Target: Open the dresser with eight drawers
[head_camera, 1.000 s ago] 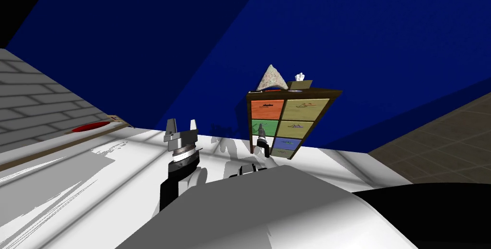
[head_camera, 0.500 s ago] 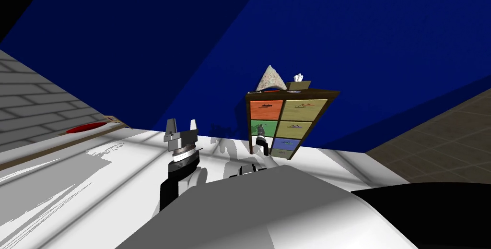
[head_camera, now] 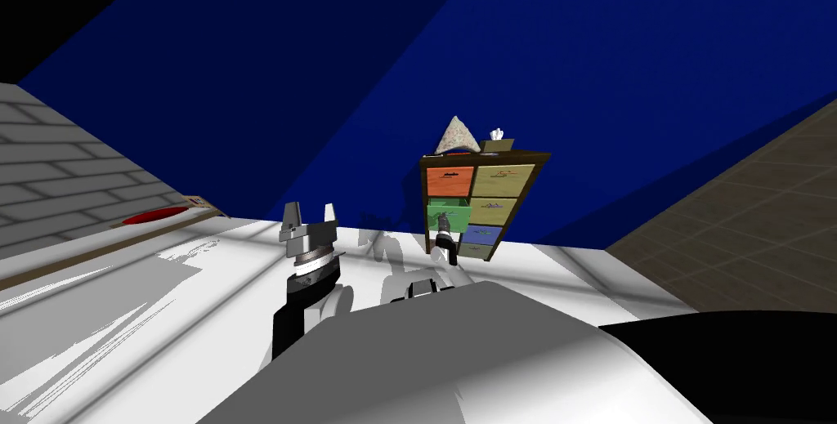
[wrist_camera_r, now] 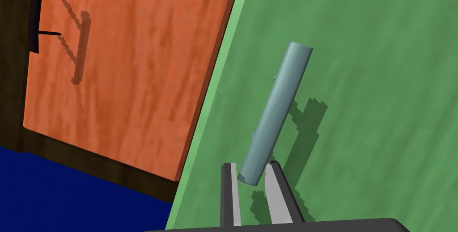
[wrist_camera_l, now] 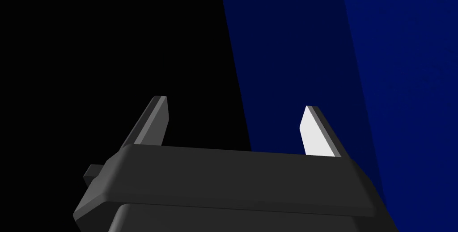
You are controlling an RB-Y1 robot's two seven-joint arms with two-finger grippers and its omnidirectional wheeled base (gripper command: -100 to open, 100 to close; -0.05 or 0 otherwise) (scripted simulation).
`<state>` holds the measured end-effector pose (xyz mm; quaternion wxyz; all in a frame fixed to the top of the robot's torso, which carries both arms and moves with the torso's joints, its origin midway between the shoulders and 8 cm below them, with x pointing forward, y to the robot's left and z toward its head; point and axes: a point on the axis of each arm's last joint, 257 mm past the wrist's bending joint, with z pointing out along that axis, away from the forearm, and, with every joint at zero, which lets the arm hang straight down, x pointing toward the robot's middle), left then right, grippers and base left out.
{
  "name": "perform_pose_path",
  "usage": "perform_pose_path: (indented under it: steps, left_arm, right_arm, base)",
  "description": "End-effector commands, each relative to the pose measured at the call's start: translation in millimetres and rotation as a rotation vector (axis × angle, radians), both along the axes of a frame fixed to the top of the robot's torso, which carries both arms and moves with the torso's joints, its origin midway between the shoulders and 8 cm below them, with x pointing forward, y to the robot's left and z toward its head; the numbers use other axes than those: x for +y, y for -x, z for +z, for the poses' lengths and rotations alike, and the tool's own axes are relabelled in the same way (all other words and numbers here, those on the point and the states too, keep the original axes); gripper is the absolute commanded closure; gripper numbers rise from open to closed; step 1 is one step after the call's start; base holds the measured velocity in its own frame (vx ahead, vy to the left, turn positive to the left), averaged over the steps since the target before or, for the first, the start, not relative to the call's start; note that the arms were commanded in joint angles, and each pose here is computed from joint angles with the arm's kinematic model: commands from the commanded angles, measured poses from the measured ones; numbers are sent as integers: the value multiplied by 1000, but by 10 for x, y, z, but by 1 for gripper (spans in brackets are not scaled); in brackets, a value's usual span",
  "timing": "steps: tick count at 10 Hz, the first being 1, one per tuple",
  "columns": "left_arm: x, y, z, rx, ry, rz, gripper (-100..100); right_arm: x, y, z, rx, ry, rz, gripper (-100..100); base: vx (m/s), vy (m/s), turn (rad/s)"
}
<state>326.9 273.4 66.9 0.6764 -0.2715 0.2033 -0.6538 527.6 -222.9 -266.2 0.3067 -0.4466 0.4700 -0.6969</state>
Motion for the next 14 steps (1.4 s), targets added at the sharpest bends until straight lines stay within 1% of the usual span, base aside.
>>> perform_pose_path:
  steps: [1, 2, 3, 4, 5, 11, 12, 13, 14]
  left_arm:
    - [0, 0, 0, 0, 0, 0, 0]
    - [0, 0, 0, 0, 0, 0, 0]
    - [0, 0, 0, 0, 0, 0, 0]
    - [0, 0, 0, 0, 0, 0, 0]
    - [0, 0, 0, 0, 0, 0, 0]
    - [0, 0, 0, 0, 0, 0, 0]
    - [0, 0, 0, 0, 0, 0, 0]
    - [0, 0, 0, 0, 0, 0, 0]
    - [0, 0, 0, 0, 0, 0, 0]
  right_arm:
    - [-1, 17, -34, 8, 1, 1, 100]
    - [-1, 24, -47, 11, 1, 1, 100]
    - [23, -127, 116, 0, 1, 10, -100]
    - [29, -188, 168, 1, 2, 14, -100]
    - [29, -188, 168, 1, 2, 14, -100]
    - [90, -534, 509, -1, 4, 49, -100]
    - [70, -500, 475, -1, 0, 43, -100]
    - [73, -505, 469, 4, 2, 45, 0]
    - [71, -502, 462, 5, 2, 45, 0]
  base:
    - [-182, 51, -22]
    - [-181, 43, -3]
    - [-119, 47, -92]
    - [-53, 30, -79]
    - [-10, 7, -7]
    - [-35, 17, -49]
    - [-23, 11, -10]
    - [0, 0, 0]
    - [0, 0, 0]
